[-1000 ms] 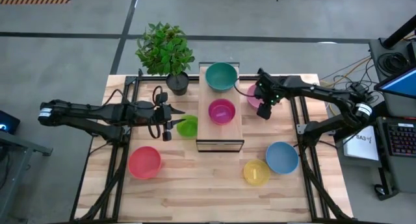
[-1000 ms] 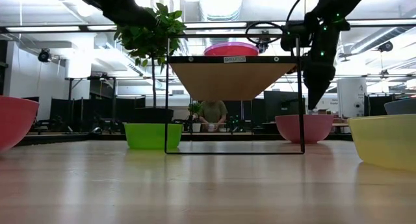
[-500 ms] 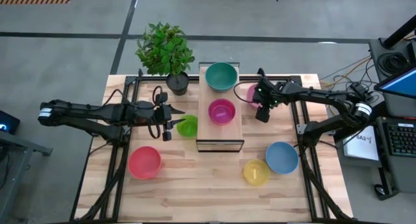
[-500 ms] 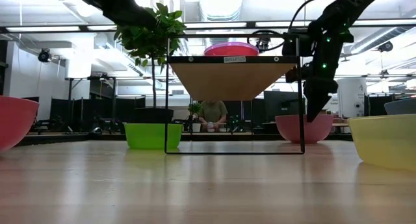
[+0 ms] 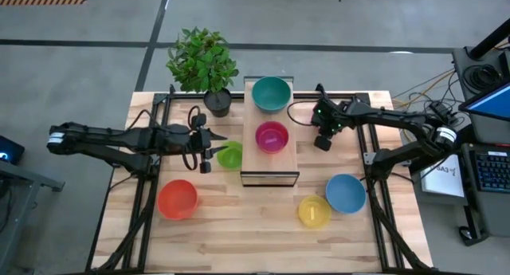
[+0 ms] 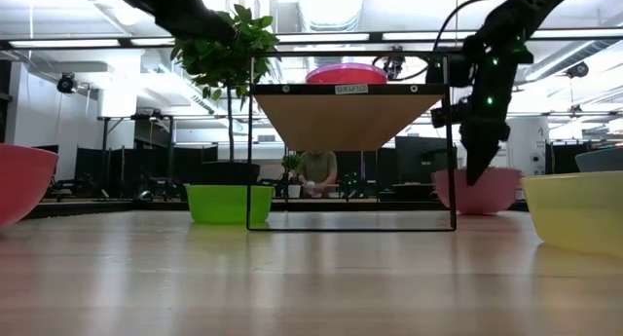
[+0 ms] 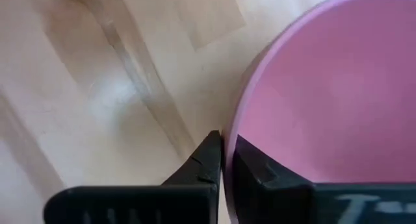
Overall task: Place and stack bowls onto a shelf
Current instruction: Stack the pink bowl into the blue bowl on the shelf, then stack the green transparent bowl into the purple transparent bowl on the shelf
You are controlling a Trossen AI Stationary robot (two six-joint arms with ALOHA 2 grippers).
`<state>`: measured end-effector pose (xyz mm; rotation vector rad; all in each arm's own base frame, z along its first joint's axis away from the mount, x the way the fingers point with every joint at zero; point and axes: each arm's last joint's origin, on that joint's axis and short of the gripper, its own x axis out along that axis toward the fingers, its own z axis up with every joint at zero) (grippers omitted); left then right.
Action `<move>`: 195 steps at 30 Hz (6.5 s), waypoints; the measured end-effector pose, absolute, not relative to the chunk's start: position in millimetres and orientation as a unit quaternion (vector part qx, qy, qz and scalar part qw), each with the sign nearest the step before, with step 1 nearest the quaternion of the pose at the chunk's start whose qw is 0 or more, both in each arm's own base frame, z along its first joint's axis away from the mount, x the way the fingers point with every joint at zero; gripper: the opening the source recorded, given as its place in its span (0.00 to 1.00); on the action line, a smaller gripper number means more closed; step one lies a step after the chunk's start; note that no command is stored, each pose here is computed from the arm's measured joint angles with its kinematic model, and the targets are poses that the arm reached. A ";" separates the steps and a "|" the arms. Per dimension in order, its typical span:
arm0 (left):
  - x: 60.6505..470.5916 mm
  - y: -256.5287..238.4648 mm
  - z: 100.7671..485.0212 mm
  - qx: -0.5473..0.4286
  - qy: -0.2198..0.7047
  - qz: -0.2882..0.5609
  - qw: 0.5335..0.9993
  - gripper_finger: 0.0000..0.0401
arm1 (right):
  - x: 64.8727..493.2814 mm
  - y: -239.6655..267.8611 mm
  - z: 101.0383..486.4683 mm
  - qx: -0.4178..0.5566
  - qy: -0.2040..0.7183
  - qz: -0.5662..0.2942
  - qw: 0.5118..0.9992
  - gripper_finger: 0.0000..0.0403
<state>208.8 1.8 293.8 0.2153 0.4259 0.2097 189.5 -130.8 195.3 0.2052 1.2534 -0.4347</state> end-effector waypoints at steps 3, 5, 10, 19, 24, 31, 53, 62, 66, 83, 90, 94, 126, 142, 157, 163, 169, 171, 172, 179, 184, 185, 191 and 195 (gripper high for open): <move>210.6 1.7 292.0 0.107 0.215 0.103 0.965 0.26 | 191.3 -131.4 218.4 0.084 0.581 -0.225 0.778 0.02; 211.4 1.7 291.4 0.109 0.217 0.103 0.965 0.26 | 193.0 -132.3 238.6 0.065 0.574 -0.246 0.778 0.02; 212.7 1.6 291.3 0.114 0.214 0.102 0.965 0.26 | 199.6 -136.2 294.6 0.019 0.528 -0.296 0.796 0.02; 213.1 1.6 292.0 0.115 0.211 0.102 0.965 0.26 | 228.1 -130.9 361.9 -0.068 0.456 -0.301 0.835 0.02; 213.2 1.6 292.4 0.115 0.209 0.102 0.966 0.26 | 255.7 -123.3 383.7 -0.100 0.429 -0.273 0.855 0.02; 213.2 1.6 292.5 0.115 0.208 0.102 0.966 0.26 | 303.5 -115.4 396.9 -0.124 0.406 -0.180 0.887 0.02; 213.2 1.6 292.3 0.118 0.209 0.101 0.965 0.26 | 364.2 -118.7 389.4 -0.126 0.508 -0.088 0.848 0.02; 213.2 1.6 292.3 0.117 0.209 0.101 0.965 0.26 | 363.1 -119.2 391.5 -0.118 0.502 -0.095 0.851 0.13; 213.2 1.6 292.3 0.117 0.209 0.101 0.965 0.26 | 364.3 -119.7 390.4 -0.117 0.502 -0.096 0.851 0.21; 213.0 1.6 292.0 0.115 0.211 0.101 0.965 0.26 | 357.3 -117.3 410.7 -0.066 0.423 -0.041 0.903 0.20; 212.7 1.6 291.4 0.115 0.214 0.101 0.965 0.26 | 354.5 -129.1 409.3 -0.052 0.335 -0.027 0.940 0.10; 212.7 1.6 291.3 0.116 0.214 0.101 0.965 0.26 | 353.9 -138.2 385.2 -0.041 0.301 -0.027 0.952 0.03; 212.8 1.5 291.6 0.116 0.213 0.101 0.965 0.26 | 293.8 -136.6 330.2 -0.016 0.172 -0.082 0.982 0.02; 212.8 1.5 291.6 0.119 0.213 0.100 0.965 0.26 | 236.5 -154.3 284.4 0.065 0.123 -0.170 0.976 0.02; 211.1 0.8 287.4 0.033 0.227 0.103 0.968 0.26 | 224.5 -81.8 333.2 0.056 0.103 -0.041 0.992 0.02; 205.8 -8.3 268.6 -0.156 0.319 0.059 0.933 0.26 | 221.9 -36.3 319.8 0.055 0.123 0.035 0.990 0.02; 205.4 -35.0 253.0 -0.324 0.428 0.014 0.844 0.23 | 222.9 -1.3 309.1 0.035 0.139 0.092 0.985 0.02; 206.4 -45.8 253.4 -0.354 0.459 0.019 0.815 0.22 | 224.2 7.9 306.9 0.029 0.143 0.097 0.985 0.02; 207.6 -51.3 254.9 -0.362 0.471 0.023 0.804 0.22 | 224.3 12.0 306.3 0.027 0.143 0.098 0.984 0.02; 217.5 -87.8 255.1 -0.346 0.548 0.049 0.760 0.21 | 226.4 37.8 297.5 0.024 0.163 0.100 0.981 0.02; 227.5 -101.5 248.5 -0.306 0.579 0.043 0.754 0.20 | 228.4 50.1 292.0 0.093 0.185 0.085 0.975 0.02; 229.5 -102.3 246.8 -0.298 0.584 0.042 0.754 0.20 | 227.5 52.9 291.3 0.107 0.192 0.088 0.972 0.02; 240.6 -104.4 241.3 -0.193 0.576 0.024 0.794 0.20 | 222.1 74.1 289.6 0.141 0.213 0.122 0.959 0.02; 242.8 -100.8 240.3 -0.089 0.550 0.032 0.830 0.21 | 217.4 85.0 290.4 0.142 0.215 0.145 0.955 0.02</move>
